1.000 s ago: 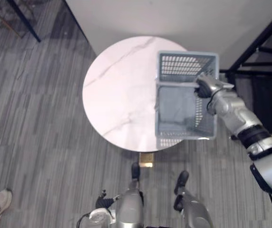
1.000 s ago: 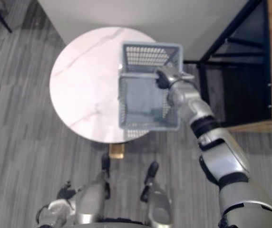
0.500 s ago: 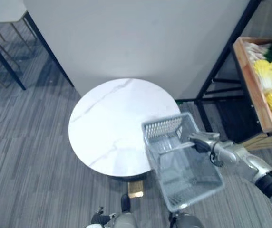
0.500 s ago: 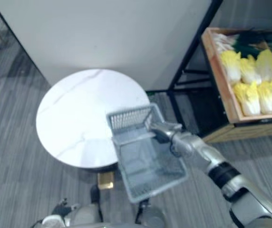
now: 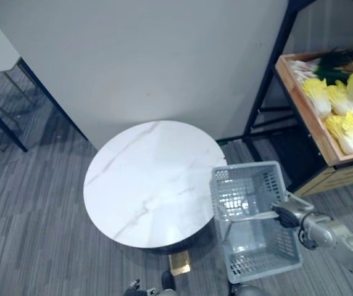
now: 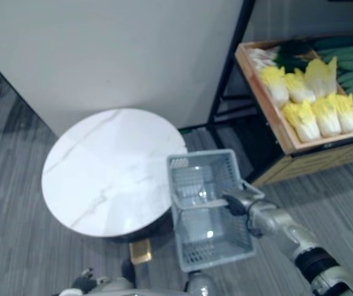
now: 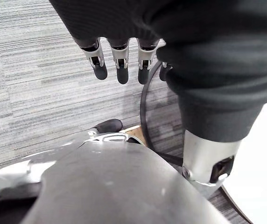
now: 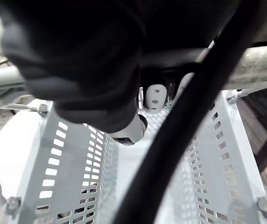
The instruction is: Pick vegetable in the basket
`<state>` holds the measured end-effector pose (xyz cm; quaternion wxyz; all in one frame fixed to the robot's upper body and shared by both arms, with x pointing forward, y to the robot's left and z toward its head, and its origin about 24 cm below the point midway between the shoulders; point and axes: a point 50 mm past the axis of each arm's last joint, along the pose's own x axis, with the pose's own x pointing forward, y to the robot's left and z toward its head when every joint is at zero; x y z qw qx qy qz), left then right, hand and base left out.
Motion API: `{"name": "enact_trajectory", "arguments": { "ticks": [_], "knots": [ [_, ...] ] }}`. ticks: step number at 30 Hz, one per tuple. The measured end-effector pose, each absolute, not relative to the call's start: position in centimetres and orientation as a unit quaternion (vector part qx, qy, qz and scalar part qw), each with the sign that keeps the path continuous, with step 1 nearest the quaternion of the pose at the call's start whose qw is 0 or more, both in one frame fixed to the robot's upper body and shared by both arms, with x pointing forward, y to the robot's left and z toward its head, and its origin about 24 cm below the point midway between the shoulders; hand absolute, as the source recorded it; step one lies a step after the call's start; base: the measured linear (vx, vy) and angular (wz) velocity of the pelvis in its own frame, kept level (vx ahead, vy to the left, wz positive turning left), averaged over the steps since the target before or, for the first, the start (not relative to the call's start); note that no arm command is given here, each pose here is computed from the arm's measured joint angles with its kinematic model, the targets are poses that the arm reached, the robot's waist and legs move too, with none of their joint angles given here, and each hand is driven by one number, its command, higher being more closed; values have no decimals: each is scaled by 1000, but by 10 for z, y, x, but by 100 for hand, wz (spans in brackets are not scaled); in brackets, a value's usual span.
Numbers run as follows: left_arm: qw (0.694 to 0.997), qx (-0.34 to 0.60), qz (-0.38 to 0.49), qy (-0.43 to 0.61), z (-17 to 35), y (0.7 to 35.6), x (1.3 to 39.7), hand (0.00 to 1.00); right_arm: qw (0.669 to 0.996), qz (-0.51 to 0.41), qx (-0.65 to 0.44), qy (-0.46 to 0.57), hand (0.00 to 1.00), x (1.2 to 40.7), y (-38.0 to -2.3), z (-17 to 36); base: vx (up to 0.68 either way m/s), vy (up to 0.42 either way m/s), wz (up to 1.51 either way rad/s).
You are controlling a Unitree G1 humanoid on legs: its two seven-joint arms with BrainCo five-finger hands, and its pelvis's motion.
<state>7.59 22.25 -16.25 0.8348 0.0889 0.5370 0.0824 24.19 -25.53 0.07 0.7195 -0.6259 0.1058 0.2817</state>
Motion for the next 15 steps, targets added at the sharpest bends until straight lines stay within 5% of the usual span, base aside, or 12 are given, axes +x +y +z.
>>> {"name": "enact_trajectory", "arguments": {
  "ticks": [15],
  "knots": [
    [815,80,81,568,-168,214,49,0,769,97,-575,263,100,180,-322,-34,24,-1,-4]
  ]
}}
